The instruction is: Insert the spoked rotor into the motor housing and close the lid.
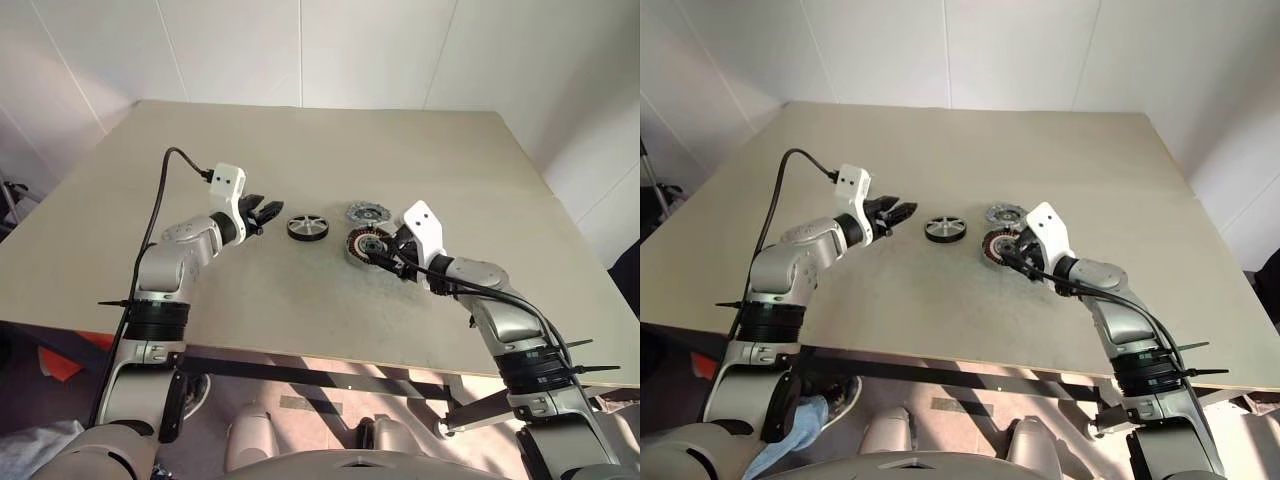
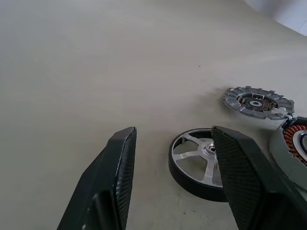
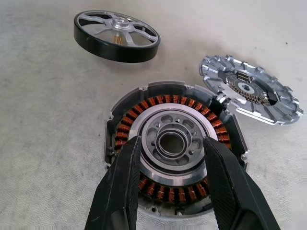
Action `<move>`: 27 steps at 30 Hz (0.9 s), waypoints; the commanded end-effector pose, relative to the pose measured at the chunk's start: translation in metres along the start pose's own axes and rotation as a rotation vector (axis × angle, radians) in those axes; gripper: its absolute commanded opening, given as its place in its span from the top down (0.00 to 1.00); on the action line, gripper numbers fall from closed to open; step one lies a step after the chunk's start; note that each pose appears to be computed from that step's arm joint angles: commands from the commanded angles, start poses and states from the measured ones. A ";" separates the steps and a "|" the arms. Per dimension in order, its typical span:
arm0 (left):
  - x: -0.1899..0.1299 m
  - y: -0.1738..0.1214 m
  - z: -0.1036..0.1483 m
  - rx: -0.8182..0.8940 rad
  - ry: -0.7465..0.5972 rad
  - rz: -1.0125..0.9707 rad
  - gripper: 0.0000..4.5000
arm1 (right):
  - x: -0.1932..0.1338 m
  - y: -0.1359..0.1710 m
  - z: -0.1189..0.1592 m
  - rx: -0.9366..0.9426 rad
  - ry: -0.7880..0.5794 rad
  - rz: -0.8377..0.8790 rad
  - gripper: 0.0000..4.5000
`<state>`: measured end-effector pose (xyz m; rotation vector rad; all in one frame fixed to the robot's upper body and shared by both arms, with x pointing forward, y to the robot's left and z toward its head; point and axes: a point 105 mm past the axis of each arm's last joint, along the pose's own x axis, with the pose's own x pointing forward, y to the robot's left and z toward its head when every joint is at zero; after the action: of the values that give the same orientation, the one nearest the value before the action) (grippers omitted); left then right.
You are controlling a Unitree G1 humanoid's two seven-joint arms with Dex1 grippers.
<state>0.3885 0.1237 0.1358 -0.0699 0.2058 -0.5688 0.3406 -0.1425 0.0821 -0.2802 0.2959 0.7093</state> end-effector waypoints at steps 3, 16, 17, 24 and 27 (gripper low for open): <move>0.000 -0.016 0.006 0.007 -0.037 -0.035 0.41 | -0.016 -0.005 0.035 -0.053 -0.015 -0.010 0.50; -0.004 -0.012 0.002 -0.003 -0.034 -0.003 0.41 | -0.001 -0.002 0.027 -0.024 0.065 0.008 0.50; -0.004 -0.012 0.002 -0.004 -0.034 -0.001 0.41 | 0.000 -0.003 0.027 -0.026 0.071 0.006 0.50; -0.007 -0.010 -0.001 -0.006 -0.031 0.010 0.41 | 0.007 -0.003 0.023 -0.021 0.085 0.009 0.50; -0.007 -0.009 0.000 -0.004 -0.032 0.014 0.41 | 0.008 -0.003 0.022 -0.017 0.089 0.010 0.50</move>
<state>0.3772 0.1181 0.1215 -0.0909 0.2331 -0.5514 0.3470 -0.1369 0.0867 -0.3039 0.4280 0.7043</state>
